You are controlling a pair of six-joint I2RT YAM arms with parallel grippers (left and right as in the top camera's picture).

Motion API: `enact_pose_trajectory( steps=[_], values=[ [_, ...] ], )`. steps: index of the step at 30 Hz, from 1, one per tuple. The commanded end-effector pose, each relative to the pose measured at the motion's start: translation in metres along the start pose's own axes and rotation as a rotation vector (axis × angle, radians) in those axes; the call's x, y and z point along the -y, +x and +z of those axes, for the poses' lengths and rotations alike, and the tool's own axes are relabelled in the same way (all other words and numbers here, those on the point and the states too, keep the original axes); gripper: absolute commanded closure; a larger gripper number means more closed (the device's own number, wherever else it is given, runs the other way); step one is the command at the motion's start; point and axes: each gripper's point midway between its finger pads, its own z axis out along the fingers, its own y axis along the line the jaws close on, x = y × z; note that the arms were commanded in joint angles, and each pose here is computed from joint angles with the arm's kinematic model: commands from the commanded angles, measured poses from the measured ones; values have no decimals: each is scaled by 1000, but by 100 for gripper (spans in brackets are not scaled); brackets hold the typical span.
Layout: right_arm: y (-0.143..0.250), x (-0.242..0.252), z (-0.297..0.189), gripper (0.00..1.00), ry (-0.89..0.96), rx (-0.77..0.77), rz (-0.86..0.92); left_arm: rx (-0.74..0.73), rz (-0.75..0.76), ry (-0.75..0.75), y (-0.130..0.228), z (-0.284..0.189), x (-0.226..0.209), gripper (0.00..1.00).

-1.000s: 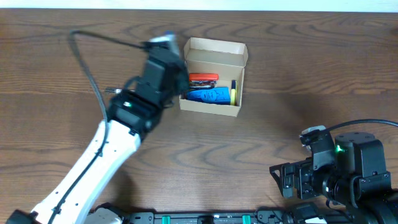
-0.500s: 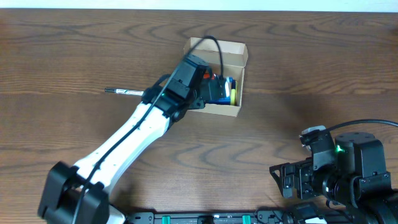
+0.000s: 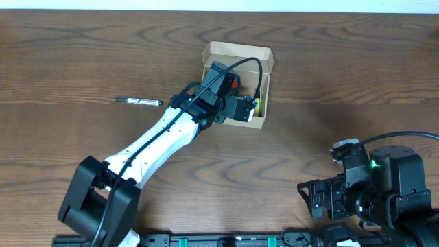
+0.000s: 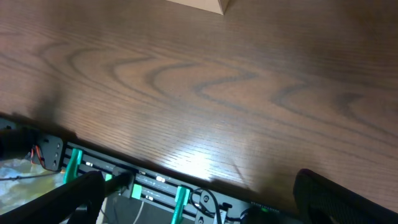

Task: Pack container
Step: 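Carry the blue-capped marker into the box and release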

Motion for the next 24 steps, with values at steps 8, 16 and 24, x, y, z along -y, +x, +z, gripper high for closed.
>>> enact_pose_trajectory(
  steps=[8, 16, 24],
  values=[
    [-3, 0, -3, 1, -1, 15, -10, 35, 26, 13, -7, 7, 2, 66],
    [-3, 0, -3, 1, -1, 15, -10, -43, -12, -67, 5, 4, -17, 63],
    [-3, 0, -3, 1, -1, 15, -10, -98, -477, -351, 25, -62, -81, 43]
  ],
)
